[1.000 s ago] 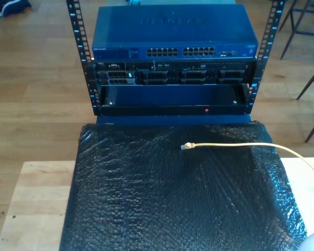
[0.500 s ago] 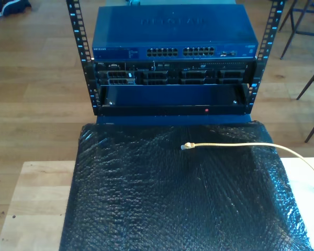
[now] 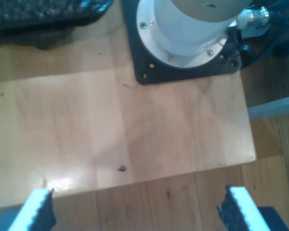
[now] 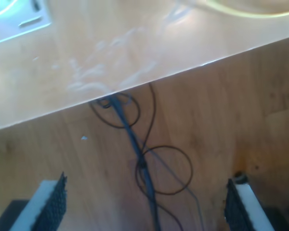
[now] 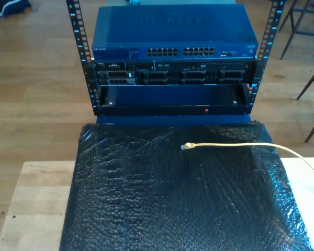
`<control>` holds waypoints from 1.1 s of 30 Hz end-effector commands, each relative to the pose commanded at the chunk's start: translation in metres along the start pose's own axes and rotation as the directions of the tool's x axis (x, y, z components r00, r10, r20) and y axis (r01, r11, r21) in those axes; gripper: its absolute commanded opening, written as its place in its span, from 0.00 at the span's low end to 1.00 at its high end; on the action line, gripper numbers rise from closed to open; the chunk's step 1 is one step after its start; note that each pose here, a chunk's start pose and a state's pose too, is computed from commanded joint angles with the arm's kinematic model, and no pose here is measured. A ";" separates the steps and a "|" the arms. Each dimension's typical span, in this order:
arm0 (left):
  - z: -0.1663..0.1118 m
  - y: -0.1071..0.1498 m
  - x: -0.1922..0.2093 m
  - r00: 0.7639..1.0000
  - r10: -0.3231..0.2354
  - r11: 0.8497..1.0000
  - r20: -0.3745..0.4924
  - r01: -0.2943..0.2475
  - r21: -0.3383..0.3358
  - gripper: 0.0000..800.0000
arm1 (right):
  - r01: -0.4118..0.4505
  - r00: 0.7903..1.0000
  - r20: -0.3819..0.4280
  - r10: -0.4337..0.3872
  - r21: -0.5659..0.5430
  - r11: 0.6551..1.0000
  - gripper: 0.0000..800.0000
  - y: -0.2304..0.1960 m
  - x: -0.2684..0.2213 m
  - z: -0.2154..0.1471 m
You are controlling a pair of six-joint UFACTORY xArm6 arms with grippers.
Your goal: Grab the cable and plug it in
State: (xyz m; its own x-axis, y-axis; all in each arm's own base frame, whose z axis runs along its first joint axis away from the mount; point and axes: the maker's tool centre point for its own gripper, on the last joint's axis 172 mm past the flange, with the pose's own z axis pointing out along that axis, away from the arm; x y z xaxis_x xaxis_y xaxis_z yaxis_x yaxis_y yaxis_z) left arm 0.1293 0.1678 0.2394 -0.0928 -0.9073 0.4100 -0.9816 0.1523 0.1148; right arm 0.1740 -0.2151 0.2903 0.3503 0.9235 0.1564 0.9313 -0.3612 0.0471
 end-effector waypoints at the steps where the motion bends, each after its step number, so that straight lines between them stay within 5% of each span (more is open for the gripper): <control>1: 0.000 -0.003 0.002 1.000 0.004 1.000 -0.001 -0.004 -0.003 1.00 | -0.004 1.000 -0.012 0.004 -0.003 1.000 0.97 0.005 0.006 -0.001; 17: 0.001 -0.053 0.031 0.999 0.023 0.997 0.026 -0.021 -0.079 1.00 | 0.076 0.988 -0.143 -0.065 0.072 0.995 0.98 0.063 0.087 0.003; 26: 0.011 -0.070 0.042 1.000 0.018 0.994 -0.001 -0.018 -0.112 1.00 | 0.103 0.946 -0.310 -0.093 0.017 0.995 0.98 0.092 0.141 -0.003; 33: 0.012 -0.094 0.054 0.998 0.002 0.997 -0.060 -0.007 -0.079 1.00 | 0.121 0.936 -0.338 -0.097 0.051 0.991 0.98 0.107 0.178 -0.002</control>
State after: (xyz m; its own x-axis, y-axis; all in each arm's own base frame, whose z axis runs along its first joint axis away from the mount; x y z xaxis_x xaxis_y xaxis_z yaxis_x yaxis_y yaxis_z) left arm 0.2145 0.1000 0.2397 -0.0851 -0.8820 0.4635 -0.9647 0.1893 0.1831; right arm 0.3362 -0.0895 0.3251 0.2041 0.8558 0.4753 0.9707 -0.2400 0.0153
